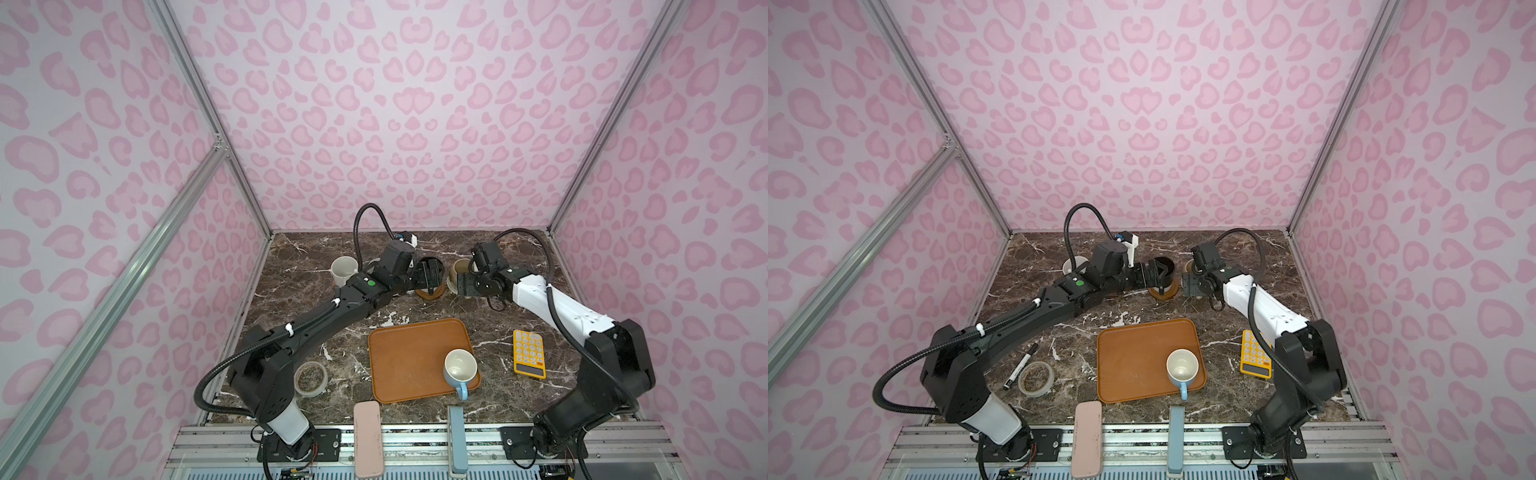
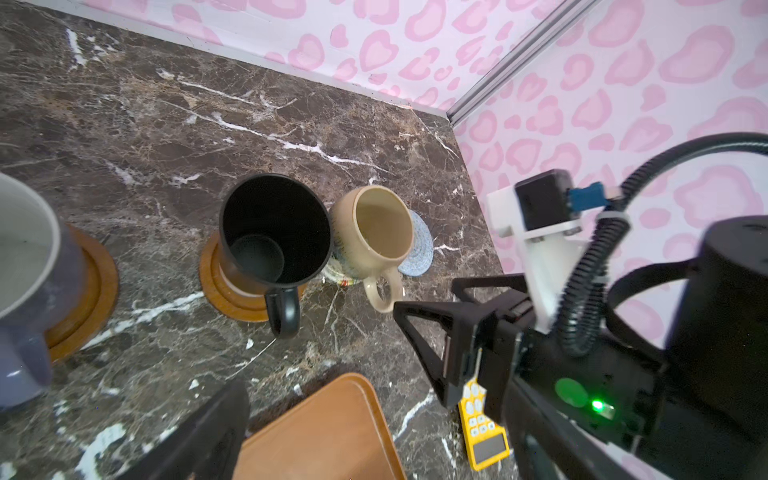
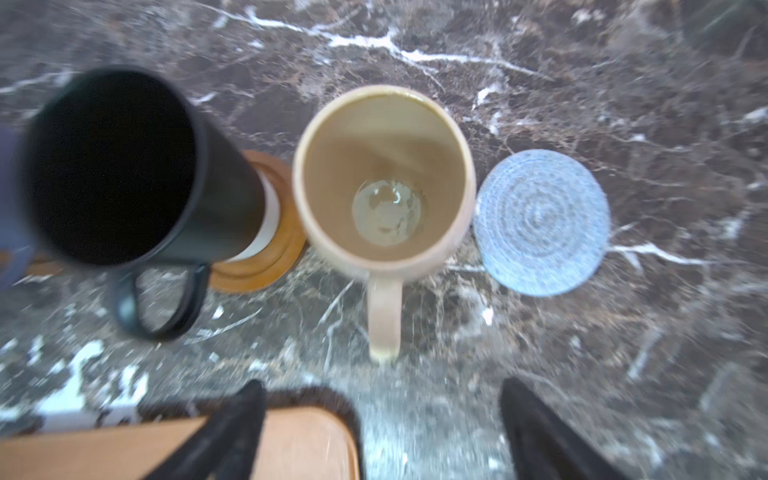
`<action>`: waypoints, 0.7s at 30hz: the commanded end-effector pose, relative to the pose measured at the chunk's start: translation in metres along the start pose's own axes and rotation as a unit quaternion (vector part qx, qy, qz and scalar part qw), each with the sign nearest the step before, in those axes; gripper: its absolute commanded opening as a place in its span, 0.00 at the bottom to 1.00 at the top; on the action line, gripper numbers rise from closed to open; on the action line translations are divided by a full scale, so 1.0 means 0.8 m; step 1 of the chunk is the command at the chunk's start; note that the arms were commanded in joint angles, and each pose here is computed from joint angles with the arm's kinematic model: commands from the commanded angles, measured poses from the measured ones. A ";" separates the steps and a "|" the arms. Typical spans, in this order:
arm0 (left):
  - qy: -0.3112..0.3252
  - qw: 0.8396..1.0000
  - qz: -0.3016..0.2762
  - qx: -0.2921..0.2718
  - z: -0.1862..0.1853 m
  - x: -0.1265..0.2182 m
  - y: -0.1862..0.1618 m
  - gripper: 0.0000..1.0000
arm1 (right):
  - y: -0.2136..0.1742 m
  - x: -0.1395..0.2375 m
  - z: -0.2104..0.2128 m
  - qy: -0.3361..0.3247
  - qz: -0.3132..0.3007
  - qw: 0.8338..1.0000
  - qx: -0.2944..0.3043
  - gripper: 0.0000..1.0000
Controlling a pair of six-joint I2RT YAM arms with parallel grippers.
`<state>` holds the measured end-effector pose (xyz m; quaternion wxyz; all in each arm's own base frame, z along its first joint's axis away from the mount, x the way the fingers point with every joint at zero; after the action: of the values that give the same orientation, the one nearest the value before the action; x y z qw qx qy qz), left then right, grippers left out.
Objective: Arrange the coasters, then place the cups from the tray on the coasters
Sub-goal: 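Release the cream mug and move the right gripper back to the tray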
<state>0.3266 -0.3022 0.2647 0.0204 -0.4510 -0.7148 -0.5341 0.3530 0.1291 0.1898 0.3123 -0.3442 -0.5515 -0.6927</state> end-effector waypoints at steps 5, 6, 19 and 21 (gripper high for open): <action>-0.081 0.996 0.023 -0.004 -0.017 0.047 -0.031 0.97 | -0.057 0.072 -0.011 0.027 0.034 0.999 0.015 0.99; -0.093 0.995 0.031 -0.005 -0.019 0.053 -0.038 0.97 | -0.070 0.083 -0.010 0.039 0.041 0.998 0.019 0.99; -0.097 0.989 0.107 -0.012 0.001 0.102 -0.148 0.97 | -0.214 0.165 -0.007 0.076 0.095 0.990 0.070 0.99; -0.093 0.989 0.111 -0.012 0.004 0.106 -0.161 0.97 | -0.231 0.162 -0.005 0.081 0.096 0.989 0.072 0.99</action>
<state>0.1985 -0.2528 0.2155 0.0063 -0.5763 -0.6513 -0.4936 0.1380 0.1583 0.2054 0.4643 -0.2888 -0.5472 -0.6337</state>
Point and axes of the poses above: each gripper's point midway between its finger pads, its own x axis back along the fingers, its own z axis along the line the jaws close on, y = z × x, the point moved 5 cm from there along x, back along the fingers, and after that the axes turned 12 degrees about -x, right-handed, at the moved point
